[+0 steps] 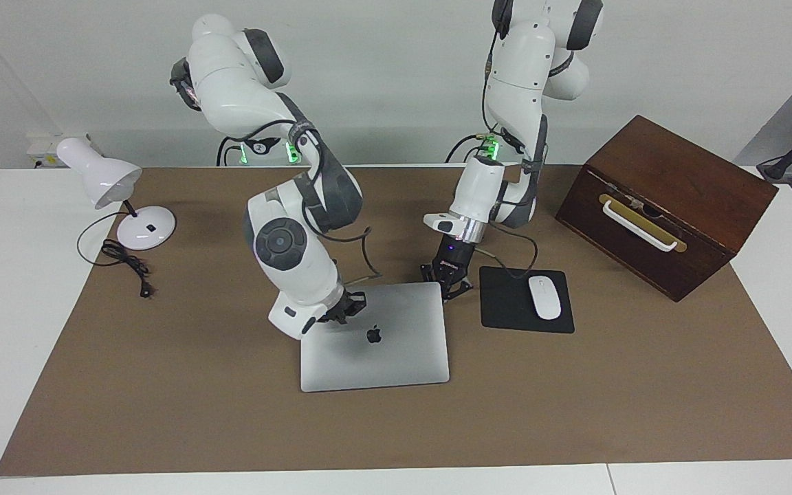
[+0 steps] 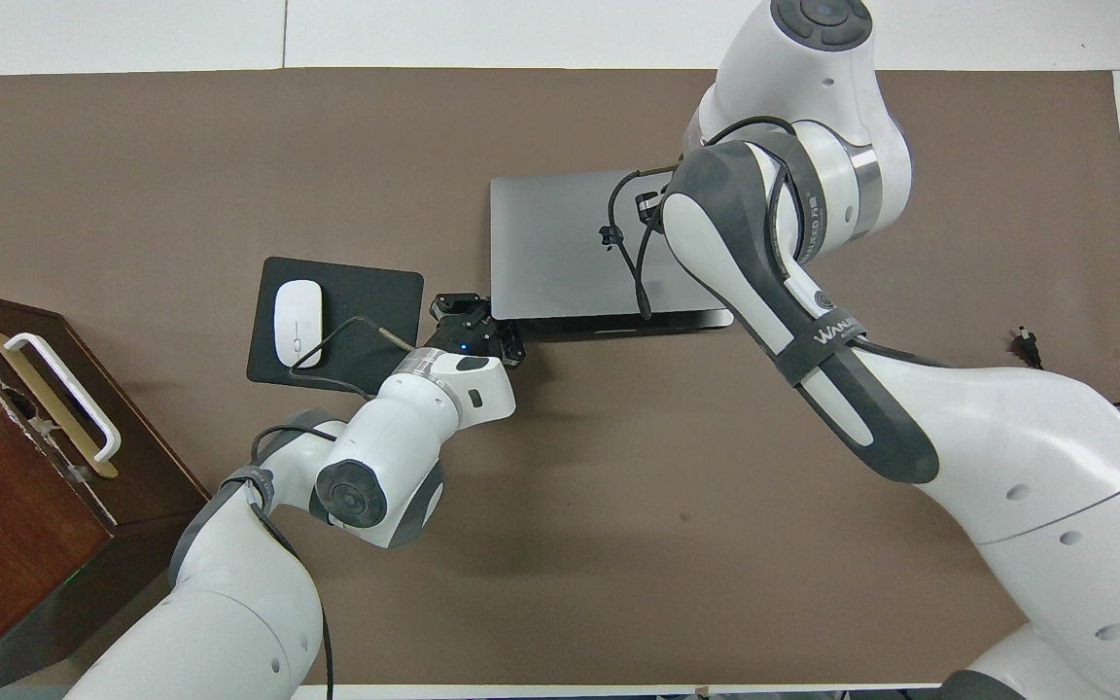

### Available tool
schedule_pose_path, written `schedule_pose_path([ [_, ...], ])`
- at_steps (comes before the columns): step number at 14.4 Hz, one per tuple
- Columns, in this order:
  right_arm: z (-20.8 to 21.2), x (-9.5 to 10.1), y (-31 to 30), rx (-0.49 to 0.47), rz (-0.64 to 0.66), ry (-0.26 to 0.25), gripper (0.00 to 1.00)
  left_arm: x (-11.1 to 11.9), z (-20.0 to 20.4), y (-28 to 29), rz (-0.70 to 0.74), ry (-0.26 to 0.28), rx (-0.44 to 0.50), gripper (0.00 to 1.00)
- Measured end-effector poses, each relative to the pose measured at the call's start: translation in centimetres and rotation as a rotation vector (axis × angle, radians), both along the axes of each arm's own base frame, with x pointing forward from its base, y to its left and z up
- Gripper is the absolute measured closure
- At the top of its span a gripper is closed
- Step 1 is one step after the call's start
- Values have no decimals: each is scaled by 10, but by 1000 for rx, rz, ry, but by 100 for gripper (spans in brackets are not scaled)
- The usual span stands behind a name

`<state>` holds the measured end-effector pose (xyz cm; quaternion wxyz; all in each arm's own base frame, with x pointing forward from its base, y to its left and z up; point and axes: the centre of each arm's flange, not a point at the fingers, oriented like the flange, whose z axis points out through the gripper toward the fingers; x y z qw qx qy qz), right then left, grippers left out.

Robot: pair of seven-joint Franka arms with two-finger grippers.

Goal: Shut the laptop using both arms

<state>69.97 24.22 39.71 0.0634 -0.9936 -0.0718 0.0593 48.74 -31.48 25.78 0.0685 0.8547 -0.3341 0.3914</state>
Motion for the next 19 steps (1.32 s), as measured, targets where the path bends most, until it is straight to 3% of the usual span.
schedule_pose_path([
  [4,39,-8,-5,-31,9,-32,99,-3,1,5,5,5,3,99],
  [12,113,-35,-46,-85,-19,5,99,-26,16,31,53,58,-6,99],
  [14,120,-41,-46,-92,-16,13,99,-29,39,30,64,99,-6,99],
  [19,159,-60,-66,-129,1,-11,99,-37,127,44,87,261,52,99],
])
